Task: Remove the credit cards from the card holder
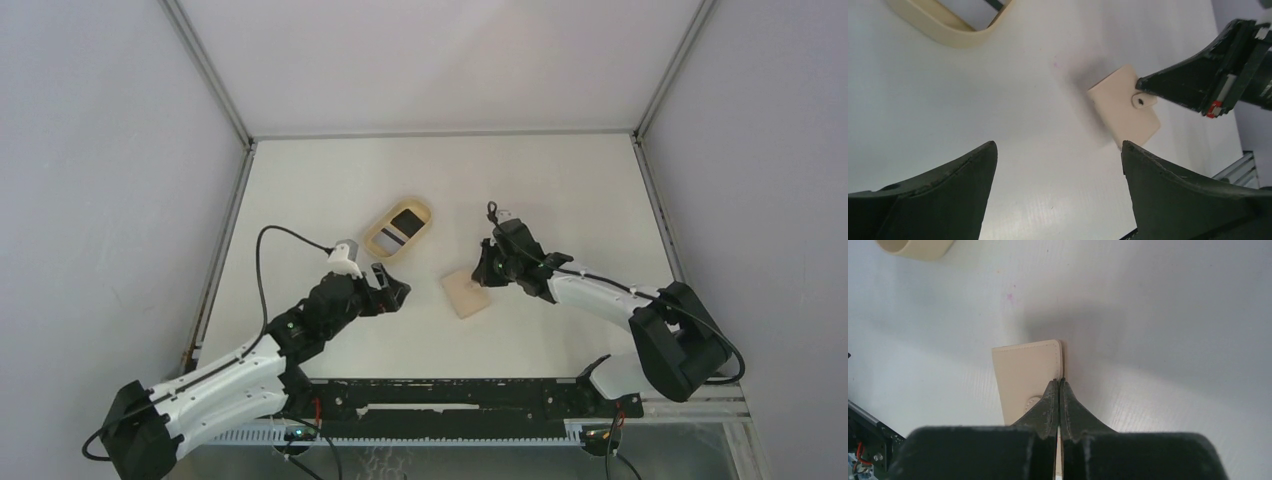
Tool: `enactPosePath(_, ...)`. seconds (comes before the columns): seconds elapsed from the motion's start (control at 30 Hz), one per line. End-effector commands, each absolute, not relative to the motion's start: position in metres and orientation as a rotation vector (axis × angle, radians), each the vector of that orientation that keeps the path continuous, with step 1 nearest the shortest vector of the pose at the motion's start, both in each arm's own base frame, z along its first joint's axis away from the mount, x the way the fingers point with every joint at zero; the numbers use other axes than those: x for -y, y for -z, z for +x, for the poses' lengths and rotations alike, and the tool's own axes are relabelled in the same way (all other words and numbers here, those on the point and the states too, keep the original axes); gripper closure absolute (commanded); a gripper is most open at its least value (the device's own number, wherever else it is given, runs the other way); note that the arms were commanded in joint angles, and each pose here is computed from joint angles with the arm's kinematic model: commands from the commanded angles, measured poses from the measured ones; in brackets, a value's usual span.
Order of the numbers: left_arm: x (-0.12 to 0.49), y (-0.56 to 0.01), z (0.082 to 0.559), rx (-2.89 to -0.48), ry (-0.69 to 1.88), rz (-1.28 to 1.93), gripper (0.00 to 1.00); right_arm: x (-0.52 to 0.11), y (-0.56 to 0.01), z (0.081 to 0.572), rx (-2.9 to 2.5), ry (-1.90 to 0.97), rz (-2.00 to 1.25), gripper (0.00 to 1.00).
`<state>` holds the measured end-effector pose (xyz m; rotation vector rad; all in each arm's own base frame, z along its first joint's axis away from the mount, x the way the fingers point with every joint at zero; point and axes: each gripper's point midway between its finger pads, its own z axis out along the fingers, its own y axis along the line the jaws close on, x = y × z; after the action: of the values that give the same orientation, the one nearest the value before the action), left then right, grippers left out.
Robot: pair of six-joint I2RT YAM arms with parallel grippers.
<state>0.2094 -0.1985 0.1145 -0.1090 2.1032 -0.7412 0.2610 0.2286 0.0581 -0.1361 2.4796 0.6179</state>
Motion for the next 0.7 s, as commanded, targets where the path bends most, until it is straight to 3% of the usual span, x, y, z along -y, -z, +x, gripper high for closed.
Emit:
enactPosePath(0.0,0.214,-0.144,0.225,-1.974,0.850,-0.173,0.02,-0.234,-0.074,0.263,-2.432,-0.666,-0.100,1.00)
enactPosePath(0.67,0.240,-0.139,0.233,-1.879,1.025,-0.161,0.01,-0.283,-0.139,0.253,-2.185,-1.174,-0.209,1.00)
